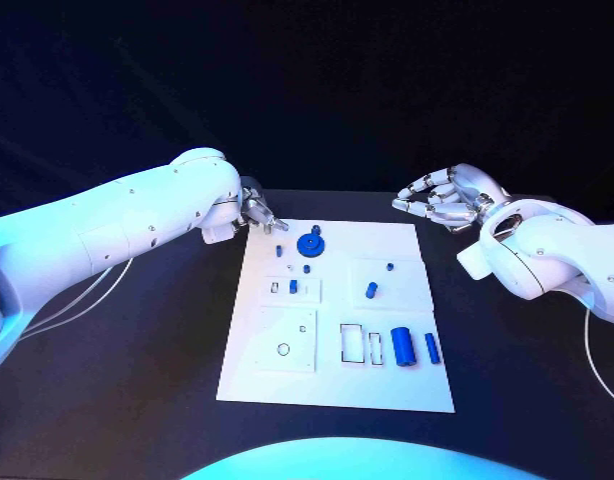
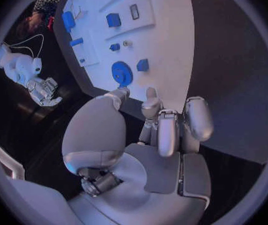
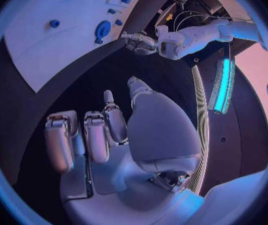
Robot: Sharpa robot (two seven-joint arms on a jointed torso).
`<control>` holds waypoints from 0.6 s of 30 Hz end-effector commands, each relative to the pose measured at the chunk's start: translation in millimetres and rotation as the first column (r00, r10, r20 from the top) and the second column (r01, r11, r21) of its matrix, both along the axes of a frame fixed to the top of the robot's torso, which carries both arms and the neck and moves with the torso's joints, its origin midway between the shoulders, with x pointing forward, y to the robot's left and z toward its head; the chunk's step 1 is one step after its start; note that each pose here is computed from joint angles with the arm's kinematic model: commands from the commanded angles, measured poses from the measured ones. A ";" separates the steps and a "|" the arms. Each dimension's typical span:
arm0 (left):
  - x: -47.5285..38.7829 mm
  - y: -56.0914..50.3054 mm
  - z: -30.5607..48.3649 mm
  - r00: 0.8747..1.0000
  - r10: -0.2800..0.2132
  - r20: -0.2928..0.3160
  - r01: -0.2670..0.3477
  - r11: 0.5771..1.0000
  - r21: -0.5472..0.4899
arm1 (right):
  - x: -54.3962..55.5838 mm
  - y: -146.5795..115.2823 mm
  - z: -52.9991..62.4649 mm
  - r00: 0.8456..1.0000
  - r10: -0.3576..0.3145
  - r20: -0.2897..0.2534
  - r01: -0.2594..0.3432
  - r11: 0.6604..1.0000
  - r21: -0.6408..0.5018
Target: Assemble the parts on the task board
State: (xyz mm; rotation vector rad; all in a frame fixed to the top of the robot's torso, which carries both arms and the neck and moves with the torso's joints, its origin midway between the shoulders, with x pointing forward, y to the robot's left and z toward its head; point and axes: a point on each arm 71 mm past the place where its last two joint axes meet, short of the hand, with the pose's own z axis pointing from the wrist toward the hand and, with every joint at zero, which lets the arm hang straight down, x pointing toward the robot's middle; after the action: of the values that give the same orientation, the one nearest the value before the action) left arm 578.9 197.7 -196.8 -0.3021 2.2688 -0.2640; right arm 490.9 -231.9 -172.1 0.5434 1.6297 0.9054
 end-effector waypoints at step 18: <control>-7.4 -6.7 -21.6 0.991 -0.039 -0.131 0.034 0.999 -0.035 | -0.1 2.8 0.4 1.000 0.020 0.010 -0.020 1.000 -0.002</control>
State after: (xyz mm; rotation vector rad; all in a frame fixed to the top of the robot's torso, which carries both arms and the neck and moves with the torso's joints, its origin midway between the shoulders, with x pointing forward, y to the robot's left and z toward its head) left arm 573.7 195.1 -216.7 -0.3100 2.3641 -0.2744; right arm 491.3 -231.0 -172.2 0.5418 1.6298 0.9070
